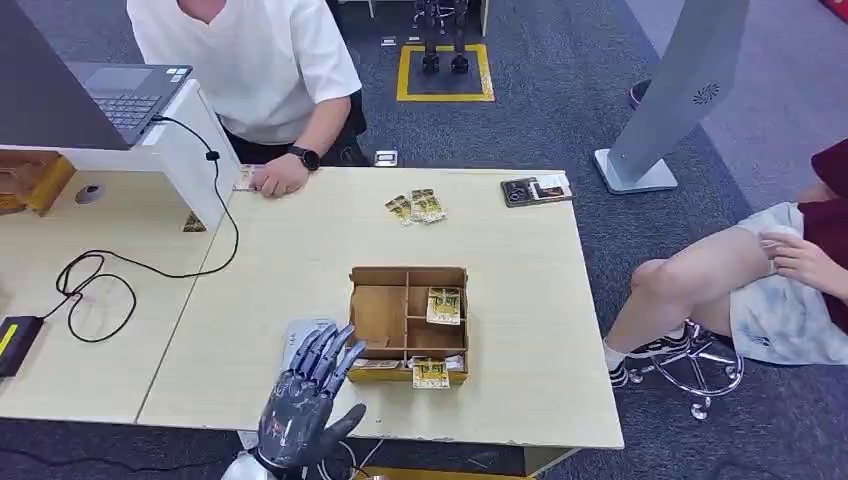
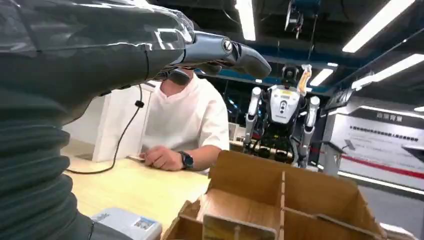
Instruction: Pass the card to the sensor for recognition and then transmit it.
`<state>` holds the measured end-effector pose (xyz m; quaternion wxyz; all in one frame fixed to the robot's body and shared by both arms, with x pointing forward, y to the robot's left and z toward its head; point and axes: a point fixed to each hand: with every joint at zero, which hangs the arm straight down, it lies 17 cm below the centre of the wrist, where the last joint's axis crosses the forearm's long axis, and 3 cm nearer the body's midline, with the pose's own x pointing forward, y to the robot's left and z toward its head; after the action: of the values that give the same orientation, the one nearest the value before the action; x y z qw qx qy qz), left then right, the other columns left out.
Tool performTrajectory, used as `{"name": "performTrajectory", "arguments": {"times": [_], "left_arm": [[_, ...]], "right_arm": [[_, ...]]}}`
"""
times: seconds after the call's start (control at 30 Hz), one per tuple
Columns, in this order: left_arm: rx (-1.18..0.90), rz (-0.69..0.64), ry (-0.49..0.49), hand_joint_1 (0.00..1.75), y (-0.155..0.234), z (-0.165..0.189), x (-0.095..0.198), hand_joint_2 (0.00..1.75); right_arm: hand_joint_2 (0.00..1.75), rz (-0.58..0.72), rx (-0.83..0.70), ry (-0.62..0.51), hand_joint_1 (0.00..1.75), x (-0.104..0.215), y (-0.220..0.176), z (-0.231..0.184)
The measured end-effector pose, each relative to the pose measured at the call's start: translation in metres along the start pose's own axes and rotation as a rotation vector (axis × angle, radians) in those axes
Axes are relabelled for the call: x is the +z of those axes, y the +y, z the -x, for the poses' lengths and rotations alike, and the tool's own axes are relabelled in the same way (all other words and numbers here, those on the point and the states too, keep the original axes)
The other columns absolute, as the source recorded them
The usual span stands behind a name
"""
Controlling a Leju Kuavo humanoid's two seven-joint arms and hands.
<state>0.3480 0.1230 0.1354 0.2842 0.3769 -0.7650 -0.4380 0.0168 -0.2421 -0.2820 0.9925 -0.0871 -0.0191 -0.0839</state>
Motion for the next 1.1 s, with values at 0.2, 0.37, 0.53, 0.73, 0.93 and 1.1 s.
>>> {"name": "performTrajectory", "arguments": {"times": [0.2, 0.37, 0.53, 0.73, 0.93, 1.1], "left_arm": [[-0.065, 0.047, 0.016, 0.00, -0.015, 0.005, 0.003, 1.75], [-0.131, 0.066, 0.034, 0.00, -0.018, 0.014, 0.003, 1.75], [-0.171, 0.097, 0.051, 0.00, -0.022, 0.022, 0.006, 1.75], [-0.200, 0.128, 0.070, 0.00, -0.027, 0.030, 0.009, 1.75], [-0.227, 0.177, 0.083, 0.00, -0.034, 0.039, 0.011, 1.75], [-0.228, 0.215, 0.096, 0.00, -0.039, 0.047, 0.014, 1.75]], "right_arm": [[1.75, 0.000, 0.000, 0.002, 0.00, 0.000, 0.000, 0.001], [1.75, -0.001, 0.001, 0.003, 0.00, 0.000, 0.000, 0.002], [1.75, -0.005, 0.001, 0.006, 0.00, 0.000, 0.000, 0.004], [1.75, -0.008, 0.001, 0.008, 0.00, 0.000, 0.000, 0.006], [1.75, -0.010, 0.001, 0.009, 0.00, 0.000, 0.000, 0.006], [1.75, -0.010, 0.001, 0.009, 0.00, 0.000, 0.000, 0.006]]}}
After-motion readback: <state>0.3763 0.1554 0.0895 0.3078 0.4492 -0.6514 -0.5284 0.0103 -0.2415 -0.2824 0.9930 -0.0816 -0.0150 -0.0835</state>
